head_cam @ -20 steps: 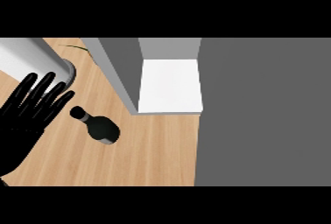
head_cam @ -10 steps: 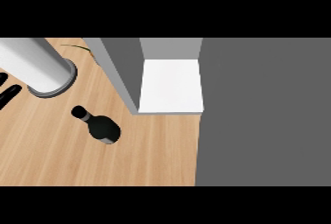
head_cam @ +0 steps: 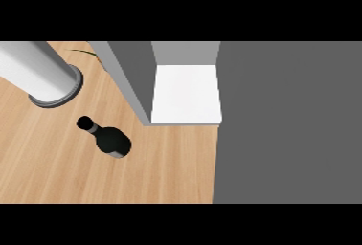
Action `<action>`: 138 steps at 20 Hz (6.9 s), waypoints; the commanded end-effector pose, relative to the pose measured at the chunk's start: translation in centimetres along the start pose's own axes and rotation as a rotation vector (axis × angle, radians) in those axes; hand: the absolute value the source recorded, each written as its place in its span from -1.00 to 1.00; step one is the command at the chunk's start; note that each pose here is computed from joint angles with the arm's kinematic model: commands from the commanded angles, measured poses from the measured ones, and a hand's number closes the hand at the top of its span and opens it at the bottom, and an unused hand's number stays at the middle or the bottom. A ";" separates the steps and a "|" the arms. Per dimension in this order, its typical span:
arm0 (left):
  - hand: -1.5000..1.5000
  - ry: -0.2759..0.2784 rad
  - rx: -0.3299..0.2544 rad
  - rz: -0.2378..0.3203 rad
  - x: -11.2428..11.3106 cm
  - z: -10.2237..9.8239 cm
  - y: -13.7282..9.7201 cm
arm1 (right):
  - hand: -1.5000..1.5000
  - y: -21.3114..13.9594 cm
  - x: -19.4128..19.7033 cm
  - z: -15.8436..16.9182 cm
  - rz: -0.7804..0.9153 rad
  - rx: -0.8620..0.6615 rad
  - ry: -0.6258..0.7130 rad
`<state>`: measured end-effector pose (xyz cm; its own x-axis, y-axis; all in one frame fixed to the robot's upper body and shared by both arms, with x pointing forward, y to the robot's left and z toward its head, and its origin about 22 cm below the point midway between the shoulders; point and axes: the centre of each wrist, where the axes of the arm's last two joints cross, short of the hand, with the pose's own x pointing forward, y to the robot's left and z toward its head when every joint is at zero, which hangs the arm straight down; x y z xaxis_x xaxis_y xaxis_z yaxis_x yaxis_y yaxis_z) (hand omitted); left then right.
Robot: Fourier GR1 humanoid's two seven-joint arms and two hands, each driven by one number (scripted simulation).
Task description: Pick up the wine, place it into the cabinet and close the cabinet
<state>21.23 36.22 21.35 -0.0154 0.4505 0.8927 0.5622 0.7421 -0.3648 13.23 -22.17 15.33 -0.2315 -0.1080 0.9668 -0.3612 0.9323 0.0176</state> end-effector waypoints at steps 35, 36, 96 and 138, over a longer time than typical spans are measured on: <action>-1.00 0.093 0.171 -0.149 -10.7 -2.3 8.2 | -1.00 1.5 2.4 1.6 -0.078 0.000 -0.092; -1.00 0.112 0.208 -0.162 -13.0 -2.8 8.0 | -1.00 1.1 3.2 2.2 -0.049 0.031 -0.121; 1.00 0.250 0.083 0.234 -34.0 -0.3 11.8 | -1.00 0.1 0.9 2.0 -0.037 0.028 -0.110; 1.00 0.115 0.446 -0.733 -30.7 -14.0 -2.0 | -1.00 -0.4 0.2 3.0 -0.023 -0.005 -0.070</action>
<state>30.21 18.86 -4.40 -0.0921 -0.2130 0.9727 -0.0172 0.9770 0.2124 11.68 -23.77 12.79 -0.2508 -0.1020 0.9627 -0.3442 0.9388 0.0098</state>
